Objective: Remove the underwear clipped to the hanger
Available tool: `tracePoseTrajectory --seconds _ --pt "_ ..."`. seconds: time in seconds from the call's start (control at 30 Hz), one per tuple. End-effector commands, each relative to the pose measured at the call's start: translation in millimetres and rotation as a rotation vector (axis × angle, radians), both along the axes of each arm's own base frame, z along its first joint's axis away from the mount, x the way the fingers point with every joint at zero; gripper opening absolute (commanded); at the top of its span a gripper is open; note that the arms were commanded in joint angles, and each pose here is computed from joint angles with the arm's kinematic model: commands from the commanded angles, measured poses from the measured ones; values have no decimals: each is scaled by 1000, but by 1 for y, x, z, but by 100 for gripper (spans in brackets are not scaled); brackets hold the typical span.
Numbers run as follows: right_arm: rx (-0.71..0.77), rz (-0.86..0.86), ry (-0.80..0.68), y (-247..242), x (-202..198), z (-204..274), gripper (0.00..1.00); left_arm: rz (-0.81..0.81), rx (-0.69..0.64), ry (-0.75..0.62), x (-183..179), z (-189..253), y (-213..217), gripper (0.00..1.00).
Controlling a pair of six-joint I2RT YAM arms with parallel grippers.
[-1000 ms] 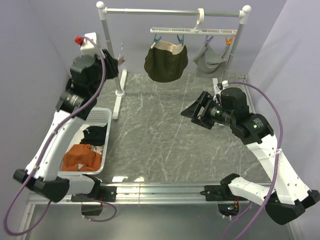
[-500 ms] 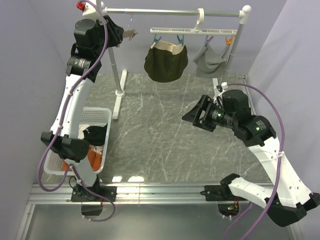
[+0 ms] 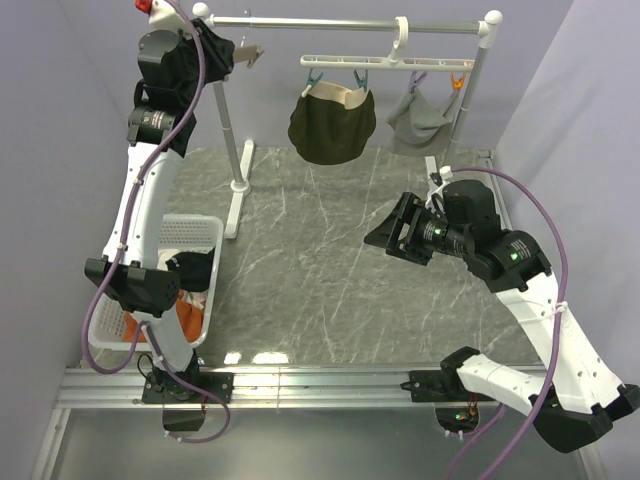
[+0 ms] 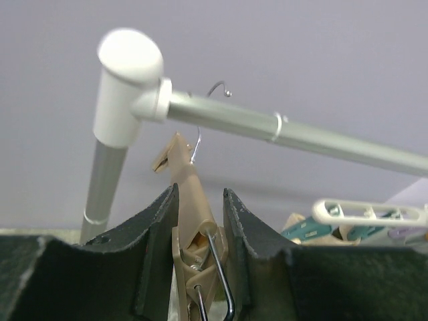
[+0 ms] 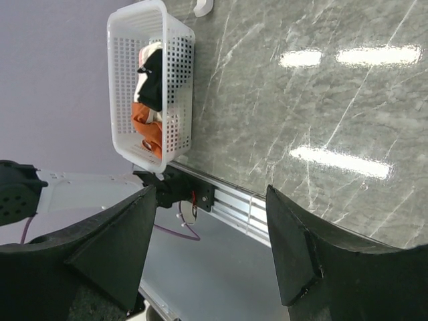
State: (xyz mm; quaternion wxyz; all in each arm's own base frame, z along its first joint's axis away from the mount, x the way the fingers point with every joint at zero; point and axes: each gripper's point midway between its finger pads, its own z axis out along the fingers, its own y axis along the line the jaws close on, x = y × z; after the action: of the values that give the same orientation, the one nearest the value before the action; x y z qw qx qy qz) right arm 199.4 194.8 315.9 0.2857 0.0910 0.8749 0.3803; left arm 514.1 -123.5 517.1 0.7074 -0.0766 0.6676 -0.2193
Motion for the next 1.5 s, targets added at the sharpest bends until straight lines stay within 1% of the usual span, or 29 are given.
tracePoseTrajectory --seconds 0.0,0.1,0.17,0.2,0.27,0.3,0.33,0.37,0.4,0.43,0.5,0.53,0.63,0.7,0.73,0.87,0.9,0.93,1.0,1.07,1.1,1.17,1.2,1.23,1.27,1.33,1.43,1.47 --pt "-11 19 -5 -1 -2 -2 73 23 -57 -158 -5 55 11 0" --pt "-17 17 -2 -1 -2 -4 73 16 -71 -199 -8 70 14 0" --pt "-17 17 0 -1 -2 -4 73 12 -86 -232 -17 79 16 0" --pt "-19 15 -1 -2 -1 -5 73 8 -87 -218 -16 72 15 0" --pt "-17 14 3 -1 -1 -6 73 0 -90 -237 -31 81 16 0" --pt "-15 15 4 0 -1 -6 73 0 -86 -206 -27 67 15 0" --pt "-15 16 8 0 -1 -8 73 2 -87 -227 -42 75 19 1" --pt "-11 15 5 1 1 -8 73 7 -85 -227 -47 73 20 0" --pt "-13 18 6 1 1 -9 73 14 -83 -216 -45 60 21 0" --pt "-11 18 13 2 1 -11 73 18 -89 -244 -61 71 25 0" --pt "-15 23 20 3 2 -14 73 15 -87 -243 -67 64 26 0" --pt "-17 19 23 3 3 -16 73 18 -93 -269 -80 73 29 0" --pt "-14 20 25 4 4 -17 73 18 -86 -288 -89 73 30 0" --pt "-15 21 29 5 5 -17 73 15 -76 -291 -91 79 30 0" --pt "-15 23 28 5 5 -17 73 12 -62 -266 -85 73 28 0" --pt "-14 26 29 6 5 -16 73 10 -49 -245 -76 71 26 0" --pt "-16 24 29 5 5 -16 73 10 -50 -255 -78 80 27 0" --pt "-17 21 29 5 5 -16 73 -6 -35 -212 -69 67 22 0" --pt "-20 18 26 3 5 -17 73 -13 -35 -188 -64 58 20 0" --pt "-18 20 28 4 4 -18 73 -24 -43 -188 -68 55 19 0" --pt "-18 20 28 4 4 -19 73 -29 -38 -158 -64 42 17 0" --pt "-22 20 33 3 3 -21 73 -44 -33 -137 -68 35 15 0" --pt "-25 20 34 3 3 -22 73 -45 -28 -105 -65 20 14 0" --pt "-25 18 35 3 3 -23 73 -46 -31 -113 -73 22 15 0" --pt "-23 18 36 3 3 -23 73 -40 -26 -79 -70 4 16 0" --pt "-24 20 40 3 3 -25 73 -32 -32 -98 -79 6 19 0" --pt "-27 26 48 5 4 -27 73 -2 -26 -85 -74 -1 24 0" --pt "-28 27 53 6 6 -28 73 -2 -27 -97 -73 5 23 0"
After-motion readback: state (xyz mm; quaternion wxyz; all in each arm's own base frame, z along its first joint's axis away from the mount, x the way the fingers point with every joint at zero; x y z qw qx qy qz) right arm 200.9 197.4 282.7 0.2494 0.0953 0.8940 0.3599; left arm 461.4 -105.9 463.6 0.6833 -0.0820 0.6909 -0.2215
